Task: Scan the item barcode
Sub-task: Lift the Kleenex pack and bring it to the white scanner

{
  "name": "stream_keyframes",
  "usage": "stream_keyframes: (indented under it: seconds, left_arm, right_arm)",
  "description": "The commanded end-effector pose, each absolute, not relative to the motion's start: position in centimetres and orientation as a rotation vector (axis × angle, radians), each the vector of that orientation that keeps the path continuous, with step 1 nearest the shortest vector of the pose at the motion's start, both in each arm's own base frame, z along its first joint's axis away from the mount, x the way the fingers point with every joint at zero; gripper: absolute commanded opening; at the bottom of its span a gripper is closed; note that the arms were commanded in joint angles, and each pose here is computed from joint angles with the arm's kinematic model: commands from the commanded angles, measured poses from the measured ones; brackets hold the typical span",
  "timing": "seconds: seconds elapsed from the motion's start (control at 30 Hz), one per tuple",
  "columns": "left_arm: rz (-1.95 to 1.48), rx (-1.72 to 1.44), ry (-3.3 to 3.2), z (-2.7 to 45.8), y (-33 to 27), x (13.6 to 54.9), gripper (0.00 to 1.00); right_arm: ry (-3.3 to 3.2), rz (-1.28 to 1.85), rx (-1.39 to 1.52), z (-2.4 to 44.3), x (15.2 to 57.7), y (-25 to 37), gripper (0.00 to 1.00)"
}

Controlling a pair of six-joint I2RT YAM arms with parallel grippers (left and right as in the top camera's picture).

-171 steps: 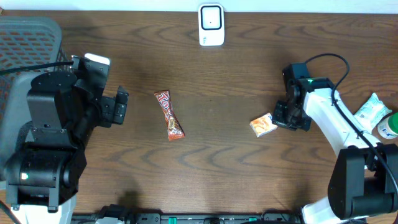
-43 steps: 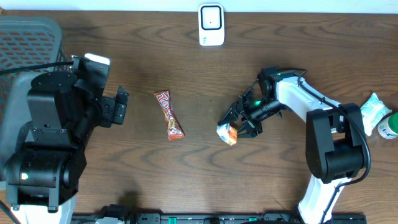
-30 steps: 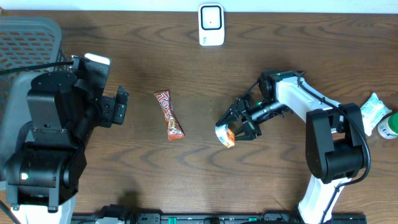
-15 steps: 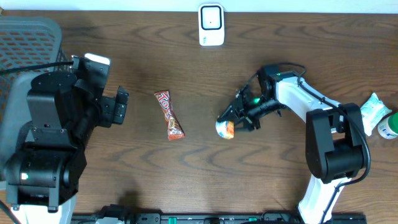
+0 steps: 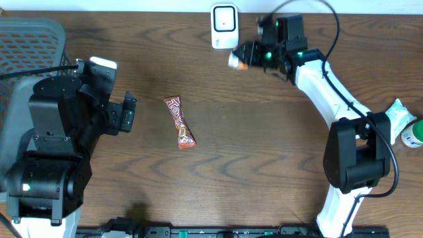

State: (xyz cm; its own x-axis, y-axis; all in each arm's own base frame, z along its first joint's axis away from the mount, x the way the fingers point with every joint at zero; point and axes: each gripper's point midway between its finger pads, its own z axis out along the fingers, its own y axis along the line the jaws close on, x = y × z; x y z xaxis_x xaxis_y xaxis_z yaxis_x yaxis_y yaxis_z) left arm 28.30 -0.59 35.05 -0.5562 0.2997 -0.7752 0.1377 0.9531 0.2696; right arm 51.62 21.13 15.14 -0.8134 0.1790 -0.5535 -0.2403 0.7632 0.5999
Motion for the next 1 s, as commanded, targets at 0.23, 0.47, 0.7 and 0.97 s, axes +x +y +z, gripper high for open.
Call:
stream_keyframes:
  seconds: [0.23,0.47,0.7,0.97]
  left_arm:
    - [0.216,0.304,2.171,34.9,-0.5,28.3,0.98]
    - [0.216,0.304,2.171,34.9,-0.5,28.3,0.98]
    - [0.216,0.304,2.171,34.9,-0.5,28.3,0.98]
    - [0.216,0.304,2.171,34.9,-0.5,28.3,0.98]
  right_arm:
    - [1.957,0.584,0.062,18.1,60.0,19.8,0.3]
    - [1.878,0.602,0.05,17.1,62.4,20.7,0.33]
    - [1.836,0.598,0.009,16.6,65.2,22.7,0.38]
    - [1.83,0.527,-0.069,15.7,66.6,24.7,0.47]
